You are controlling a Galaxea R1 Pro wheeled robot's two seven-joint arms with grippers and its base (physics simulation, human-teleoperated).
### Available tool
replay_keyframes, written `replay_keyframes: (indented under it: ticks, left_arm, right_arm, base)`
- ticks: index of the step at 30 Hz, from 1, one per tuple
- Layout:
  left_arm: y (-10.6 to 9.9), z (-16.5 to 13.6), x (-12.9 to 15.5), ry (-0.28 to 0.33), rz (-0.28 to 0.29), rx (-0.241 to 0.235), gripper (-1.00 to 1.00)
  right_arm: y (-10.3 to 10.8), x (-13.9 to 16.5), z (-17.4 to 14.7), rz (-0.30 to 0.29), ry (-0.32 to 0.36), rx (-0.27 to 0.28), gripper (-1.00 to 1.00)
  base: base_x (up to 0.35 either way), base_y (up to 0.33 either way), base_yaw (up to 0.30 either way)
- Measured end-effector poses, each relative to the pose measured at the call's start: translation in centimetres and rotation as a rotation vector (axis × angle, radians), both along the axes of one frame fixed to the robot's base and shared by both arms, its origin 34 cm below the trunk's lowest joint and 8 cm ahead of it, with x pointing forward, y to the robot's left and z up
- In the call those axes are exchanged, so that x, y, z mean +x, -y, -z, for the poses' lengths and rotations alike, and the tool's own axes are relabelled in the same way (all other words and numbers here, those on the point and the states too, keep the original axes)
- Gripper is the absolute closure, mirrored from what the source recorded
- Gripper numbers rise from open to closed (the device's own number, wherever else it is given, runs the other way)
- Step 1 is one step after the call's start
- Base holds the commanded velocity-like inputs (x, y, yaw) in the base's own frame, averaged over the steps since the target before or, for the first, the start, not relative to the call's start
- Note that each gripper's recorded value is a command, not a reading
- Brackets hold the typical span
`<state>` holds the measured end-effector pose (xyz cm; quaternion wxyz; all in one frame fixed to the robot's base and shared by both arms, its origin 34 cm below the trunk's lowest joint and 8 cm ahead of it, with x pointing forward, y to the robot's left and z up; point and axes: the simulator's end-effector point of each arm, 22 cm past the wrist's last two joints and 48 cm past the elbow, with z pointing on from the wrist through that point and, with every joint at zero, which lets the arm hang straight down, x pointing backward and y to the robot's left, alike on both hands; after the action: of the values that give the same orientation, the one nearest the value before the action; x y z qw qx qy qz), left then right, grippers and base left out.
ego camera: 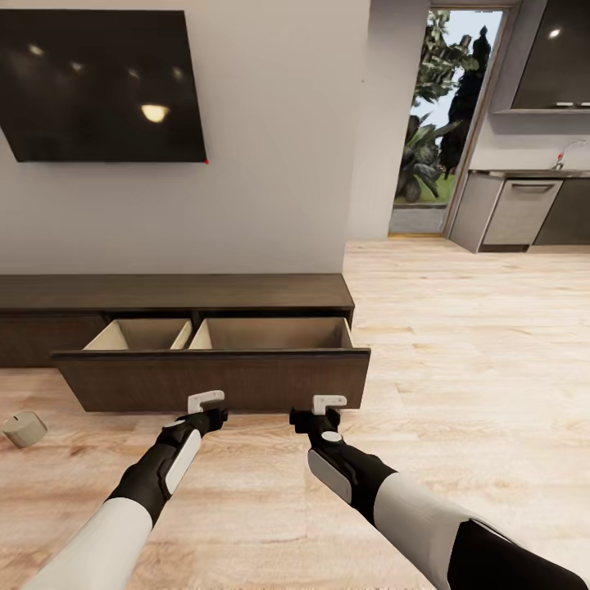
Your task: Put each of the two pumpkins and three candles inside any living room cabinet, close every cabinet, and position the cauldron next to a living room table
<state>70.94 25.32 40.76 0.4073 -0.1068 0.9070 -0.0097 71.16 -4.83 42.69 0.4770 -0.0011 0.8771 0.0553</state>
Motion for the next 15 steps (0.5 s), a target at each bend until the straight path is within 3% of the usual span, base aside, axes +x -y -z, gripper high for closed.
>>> replay_keyframes:
  ticks: [6,15]
  left_arm:
    - [-0.6,0.3,0.9,0.068,-0.025,0.001,-1.00]
    - [-0.8,3.2,0.3,0.037,-0.006,0.047,-1.00]
  right_arm:
    - [1.0,0.2,1.5,0.029,0.009,0.001,-1.00]
    - [3.7,-0.4,5.4,0.075,-0.025,-0.042,-1.00]
  base:
    - [0.000,0.000,0.000]
    - [0.000,0.000,0.000]
